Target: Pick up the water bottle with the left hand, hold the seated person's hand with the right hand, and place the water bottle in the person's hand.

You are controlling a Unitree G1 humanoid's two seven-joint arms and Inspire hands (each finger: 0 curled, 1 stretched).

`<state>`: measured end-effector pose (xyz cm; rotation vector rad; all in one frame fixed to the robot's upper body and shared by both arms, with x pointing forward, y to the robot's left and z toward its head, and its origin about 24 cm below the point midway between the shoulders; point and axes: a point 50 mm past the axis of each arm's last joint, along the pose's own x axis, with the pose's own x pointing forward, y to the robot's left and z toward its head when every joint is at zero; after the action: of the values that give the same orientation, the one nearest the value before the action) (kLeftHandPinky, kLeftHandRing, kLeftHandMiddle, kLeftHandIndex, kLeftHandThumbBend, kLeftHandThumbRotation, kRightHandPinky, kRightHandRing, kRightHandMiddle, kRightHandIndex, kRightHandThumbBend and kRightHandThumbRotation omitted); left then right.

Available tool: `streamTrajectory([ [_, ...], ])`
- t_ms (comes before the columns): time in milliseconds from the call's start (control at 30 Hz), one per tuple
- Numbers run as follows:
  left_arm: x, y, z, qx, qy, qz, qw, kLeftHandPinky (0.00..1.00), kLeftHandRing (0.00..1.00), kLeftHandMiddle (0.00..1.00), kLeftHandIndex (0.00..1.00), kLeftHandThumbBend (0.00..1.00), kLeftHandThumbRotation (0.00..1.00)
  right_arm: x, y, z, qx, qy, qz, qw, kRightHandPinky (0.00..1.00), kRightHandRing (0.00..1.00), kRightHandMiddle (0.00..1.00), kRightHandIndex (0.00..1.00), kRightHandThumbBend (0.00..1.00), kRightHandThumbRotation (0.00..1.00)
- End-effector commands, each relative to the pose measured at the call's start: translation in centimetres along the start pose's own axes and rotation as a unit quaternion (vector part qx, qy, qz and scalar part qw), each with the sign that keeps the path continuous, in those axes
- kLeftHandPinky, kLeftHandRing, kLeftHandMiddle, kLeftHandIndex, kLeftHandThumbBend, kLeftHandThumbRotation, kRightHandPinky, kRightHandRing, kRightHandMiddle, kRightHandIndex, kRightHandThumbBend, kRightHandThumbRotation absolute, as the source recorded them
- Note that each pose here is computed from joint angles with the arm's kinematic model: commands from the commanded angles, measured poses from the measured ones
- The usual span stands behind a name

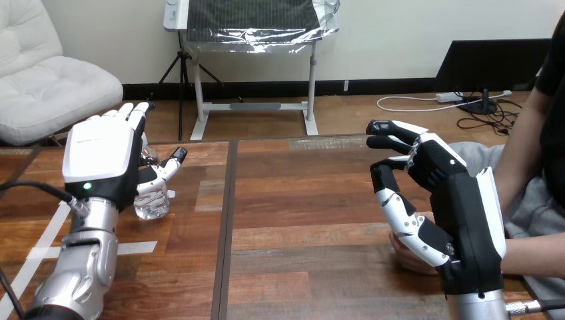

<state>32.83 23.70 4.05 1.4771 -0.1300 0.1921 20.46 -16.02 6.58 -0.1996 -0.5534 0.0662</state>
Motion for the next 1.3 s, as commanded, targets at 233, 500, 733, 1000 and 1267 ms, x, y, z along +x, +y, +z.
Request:
streamTrajectory([
  [233,2.5,2.1,0.5,0.009,-0.008,0.027,0.9996,0.85,0.86,0.9,0.88,0.48,0.81,1.9,-0.1,1.3,0.0,-0.054,0.003,0.9985,0.55,0.72,0.77,0.71,0.3,0.27],
  [500,2.8,1.9,0.6,0.027,-0.001,0.009,0.9996,0.86,0.87,0.91,0.89,0.49,0.83,2.0,-0.2,1.3,-0.004,-0.054,0.005,0.9985,0.55,0.71,0.77,0.71,0.3,0.25],
  [733,3.1,1.8,0.6,0.038,0.003,0.002,0.9993,0.85,0.87,0.91,0.89,0.49,0.84,2.0,-0.2,1.3,-0.005,-0.056,0.006,0.9984,0.55,0.71,0.77,0.71,0.29,0.24],
  [1000,3.4,1.6,0.6,0.045,0.011,-0.014,0.9988,0.84,0.86,0.9,0.88,0.49,0.84,2.0,-0.3,1.3,-0.006,-0.054,0.004,0.9985,0.55,0.71,0.77,0.71,0.3,0.21],
  [1267,3.8,1.5,0.5,0.051,0.019,-0.038,0.9978,0.85,0.87,0.91,0.88,0.49,0.87,1.9,-0.4,1.3,-0.009,-0.052,0.005,0.9986,0.55,0.71,0.77,0.71,0.3,0.21],
])
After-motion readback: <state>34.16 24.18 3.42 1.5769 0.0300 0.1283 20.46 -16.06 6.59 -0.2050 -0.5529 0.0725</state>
